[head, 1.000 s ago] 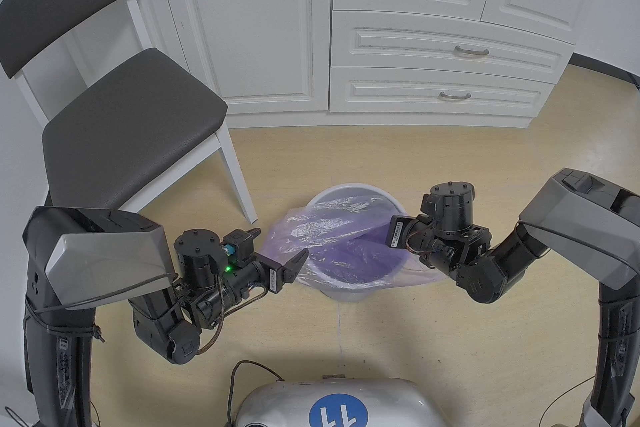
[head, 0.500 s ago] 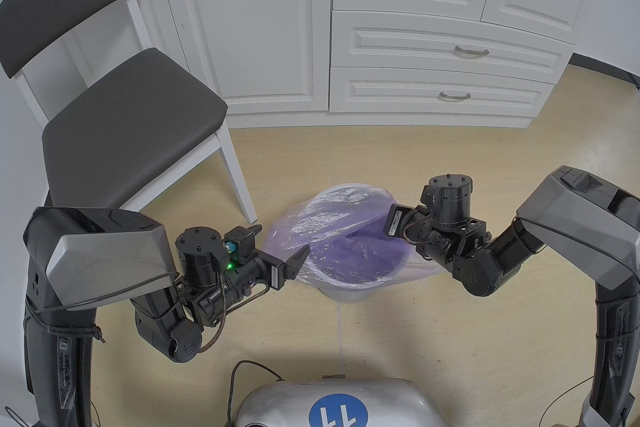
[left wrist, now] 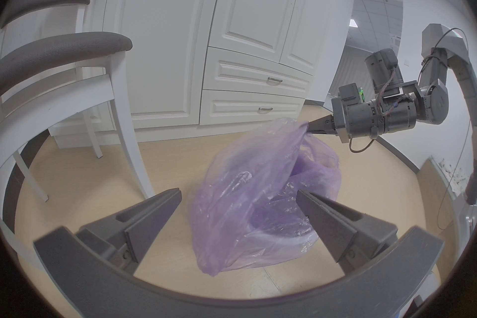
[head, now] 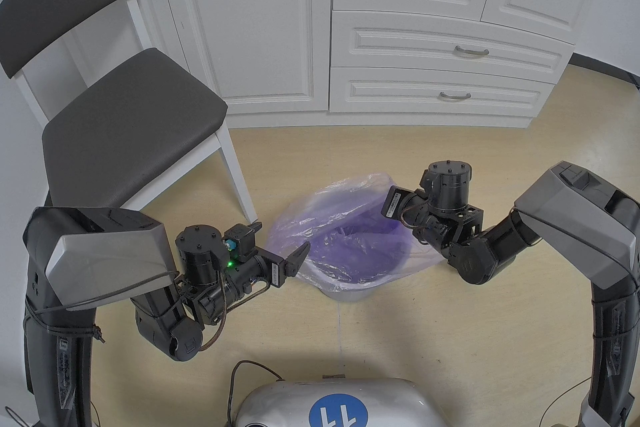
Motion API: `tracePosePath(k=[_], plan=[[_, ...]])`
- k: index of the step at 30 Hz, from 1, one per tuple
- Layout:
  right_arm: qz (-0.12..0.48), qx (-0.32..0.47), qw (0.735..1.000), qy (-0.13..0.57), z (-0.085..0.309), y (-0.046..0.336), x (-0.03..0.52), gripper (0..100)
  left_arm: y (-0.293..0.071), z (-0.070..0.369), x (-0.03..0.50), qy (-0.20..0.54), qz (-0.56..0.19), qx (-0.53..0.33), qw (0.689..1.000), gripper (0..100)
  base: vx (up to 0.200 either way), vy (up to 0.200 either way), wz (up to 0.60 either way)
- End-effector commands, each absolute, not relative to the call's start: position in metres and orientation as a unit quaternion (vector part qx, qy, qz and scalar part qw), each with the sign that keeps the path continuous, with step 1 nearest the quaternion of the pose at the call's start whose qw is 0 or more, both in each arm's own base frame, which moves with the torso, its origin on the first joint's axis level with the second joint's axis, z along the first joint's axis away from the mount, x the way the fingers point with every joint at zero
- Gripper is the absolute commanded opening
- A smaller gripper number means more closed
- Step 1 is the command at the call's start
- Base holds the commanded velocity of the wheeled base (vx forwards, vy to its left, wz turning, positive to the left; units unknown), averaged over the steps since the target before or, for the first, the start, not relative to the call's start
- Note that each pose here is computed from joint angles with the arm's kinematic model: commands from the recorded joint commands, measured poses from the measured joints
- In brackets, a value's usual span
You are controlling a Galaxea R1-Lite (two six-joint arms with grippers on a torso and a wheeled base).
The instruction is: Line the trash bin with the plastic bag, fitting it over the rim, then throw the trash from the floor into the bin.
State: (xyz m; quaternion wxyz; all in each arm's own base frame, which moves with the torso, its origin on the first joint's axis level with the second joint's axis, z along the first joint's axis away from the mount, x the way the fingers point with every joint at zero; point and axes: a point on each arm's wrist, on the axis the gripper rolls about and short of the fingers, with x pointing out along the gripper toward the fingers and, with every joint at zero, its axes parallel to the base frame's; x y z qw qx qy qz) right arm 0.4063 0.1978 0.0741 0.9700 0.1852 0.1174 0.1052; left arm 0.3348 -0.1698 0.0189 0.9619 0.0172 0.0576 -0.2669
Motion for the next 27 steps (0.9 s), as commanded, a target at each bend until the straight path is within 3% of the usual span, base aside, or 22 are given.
tracePosePath(k=[1,9,20,27], plan=[[0.109,0.187,0.97,0.11,0.073,0.203,0.413,0,-0.17,0.02,0.335,0.055,-0.267,0.016,0.962,100,0.0,0.0,0.0],[0.102,0.196,0.971,0.086,0.062,0.208,0.435,0,-0.169,0.023,0.34,0.046,-0.263,0.014,0.964,100,0.0,0.0,0.0],[0.065,0.233,0.97,-0.008,0.063,0.218,0.468,0,-0.171,0.027,0.343,0.036,-0.243,0.012,0.969,100,0.0,0.0,0.0],[0.086,0.251,0.964,-0.027,0.054,0.24,0.48,0,-0.173,0.019,0.348,0.039,-0.238,0.013,0.97,100,0.0,0.0,0.0]])
